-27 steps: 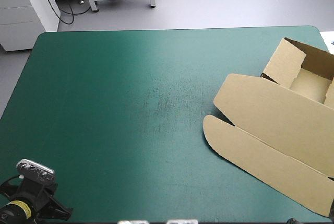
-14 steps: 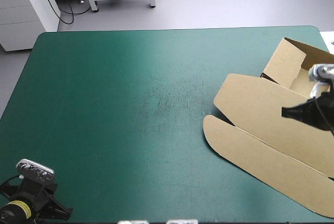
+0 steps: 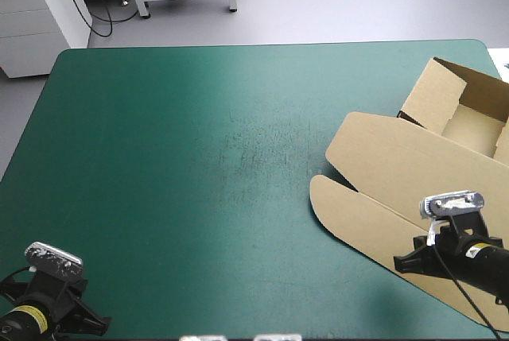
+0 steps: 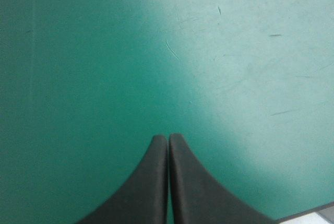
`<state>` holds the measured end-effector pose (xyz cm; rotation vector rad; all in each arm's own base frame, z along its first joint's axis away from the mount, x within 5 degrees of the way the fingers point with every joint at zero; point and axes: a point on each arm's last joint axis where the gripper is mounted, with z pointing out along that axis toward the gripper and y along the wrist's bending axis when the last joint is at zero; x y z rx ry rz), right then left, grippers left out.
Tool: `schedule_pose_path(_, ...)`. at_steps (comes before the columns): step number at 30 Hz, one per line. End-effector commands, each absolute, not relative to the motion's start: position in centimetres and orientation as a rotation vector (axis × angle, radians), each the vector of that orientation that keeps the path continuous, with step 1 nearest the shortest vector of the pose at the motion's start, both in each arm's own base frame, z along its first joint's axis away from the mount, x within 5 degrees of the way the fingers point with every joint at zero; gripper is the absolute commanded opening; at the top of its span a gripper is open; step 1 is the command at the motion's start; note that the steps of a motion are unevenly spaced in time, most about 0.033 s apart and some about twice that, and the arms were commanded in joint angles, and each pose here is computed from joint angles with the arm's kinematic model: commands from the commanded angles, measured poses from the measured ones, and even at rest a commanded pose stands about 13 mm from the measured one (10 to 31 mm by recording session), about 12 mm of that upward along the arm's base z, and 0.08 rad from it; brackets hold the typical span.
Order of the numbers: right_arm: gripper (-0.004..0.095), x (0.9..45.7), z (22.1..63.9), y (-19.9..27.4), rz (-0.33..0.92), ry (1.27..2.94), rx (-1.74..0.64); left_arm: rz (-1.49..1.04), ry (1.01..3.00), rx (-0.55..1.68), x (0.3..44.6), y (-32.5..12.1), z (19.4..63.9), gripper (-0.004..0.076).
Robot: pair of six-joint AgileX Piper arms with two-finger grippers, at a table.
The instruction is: Fold the box
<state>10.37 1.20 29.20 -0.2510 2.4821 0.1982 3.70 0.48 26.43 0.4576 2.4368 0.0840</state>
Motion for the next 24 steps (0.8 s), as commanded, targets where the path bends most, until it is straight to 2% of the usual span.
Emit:
schedule_pose_path(1, -0.0019, 10.2, 29.1, 1.6, 0.228, 2.387, -0.269, 0.086, 2.384, 0.444, 4.1, 0.4, 27.2, -0.0010)
schedule_pose_path(10, -0.0019, 8.8, 29.6, 1.8, 0.202, 2.295, -0.267, 0.086, 2.384, 0.444, 4.1, 0.4, 27.2, -0.0010)
schedule_pose_path(24, -0.0019, 8.7, 29.7, 1.8, 0.201, 2.287, -0.262, 0.085, 2.385, 0.442, 4.1, 0.4, 27.2, -0.0010)
